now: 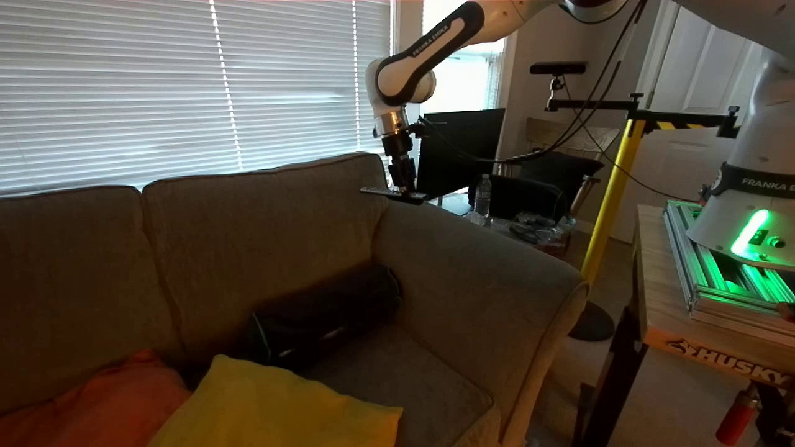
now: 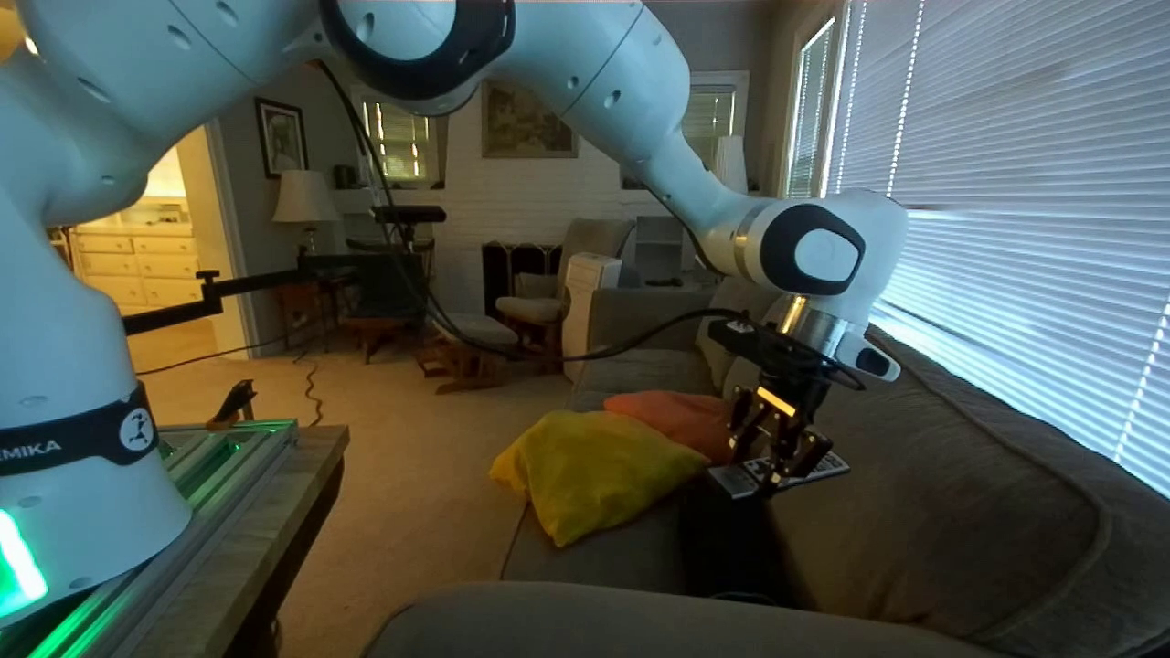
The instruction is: Put the remote on the sofa
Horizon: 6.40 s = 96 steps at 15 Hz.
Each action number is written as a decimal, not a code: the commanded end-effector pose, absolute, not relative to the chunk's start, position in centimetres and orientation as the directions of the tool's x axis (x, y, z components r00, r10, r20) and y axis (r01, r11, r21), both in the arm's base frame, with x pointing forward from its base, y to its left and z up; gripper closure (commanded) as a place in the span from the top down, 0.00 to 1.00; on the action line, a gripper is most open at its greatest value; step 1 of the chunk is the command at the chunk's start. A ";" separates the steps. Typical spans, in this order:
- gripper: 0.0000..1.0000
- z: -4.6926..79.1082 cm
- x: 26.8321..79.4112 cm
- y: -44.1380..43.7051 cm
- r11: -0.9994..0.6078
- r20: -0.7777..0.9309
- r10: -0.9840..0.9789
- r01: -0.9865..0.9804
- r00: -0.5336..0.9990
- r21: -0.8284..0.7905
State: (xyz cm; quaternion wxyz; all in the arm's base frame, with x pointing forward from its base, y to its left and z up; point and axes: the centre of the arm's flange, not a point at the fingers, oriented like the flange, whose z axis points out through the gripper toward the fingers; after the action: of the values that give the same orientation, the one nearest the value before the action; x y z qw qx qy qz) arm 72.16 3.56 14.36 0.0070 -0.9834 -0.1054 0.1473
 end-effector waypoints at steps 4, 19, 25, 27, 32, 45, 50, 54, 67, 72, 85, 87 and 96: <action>0.31 13.8 73.0 5.0 -0.975 -0.285 0.224 0.217 0.932 -0.055; 0.31 -0.3 71.8 25.8 -0.869 -0.473 0.495 0.429 0.729 -0.248; 0.31 -7.1 69.9 25.1 -0.893 -0.559 0.440 0.407 0.703 -0.191; 0.31 -8.5 70.0 24.8 -0.901 -0.545 0.419 0.404 0.726 -0.155; 0.31 -10.5 70.1 25.5 -0.878 -0.437 0.451 0.474 0.778 -0.060; 0.31 -12.6 68.4 27.6 -0.805 -0.473 0.532 0.592 0.702 -0.028; 0.31 -10.6 70.1 27.4 -0.812 -0.371 0.541 0.584 0.755 0.005; 0.31 -10.2 71.5 28.5 -0.814 -0.259 0.546 0.577 0.797 0.061; 0.31 -9.3 73.3 30.1 -0.774 -0.134 0.582 0.597 0.802 0.212; 0.99 -8.5 73.7 30.4 -0.757 -0.138 0.609 0.624 0.781 0.196; 1.00 4.8 73.3 18.7 -0.895 -0.343 0.375 0.433 0.862 0.110; 1.00 7.2 73.3 16.1 -0.924 -0.346 0.331 0.377 0.878 0.072; 1.00 15.1 71.7 12.3 -0.984 -0.076 0.173 0.176 0.982 0.039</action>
State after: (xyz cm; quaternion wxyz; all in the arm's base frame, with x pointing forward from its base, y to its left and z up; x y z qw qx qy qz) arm 77.15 12.46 13.92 -0.0378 -0.9900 -0.1175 0.0684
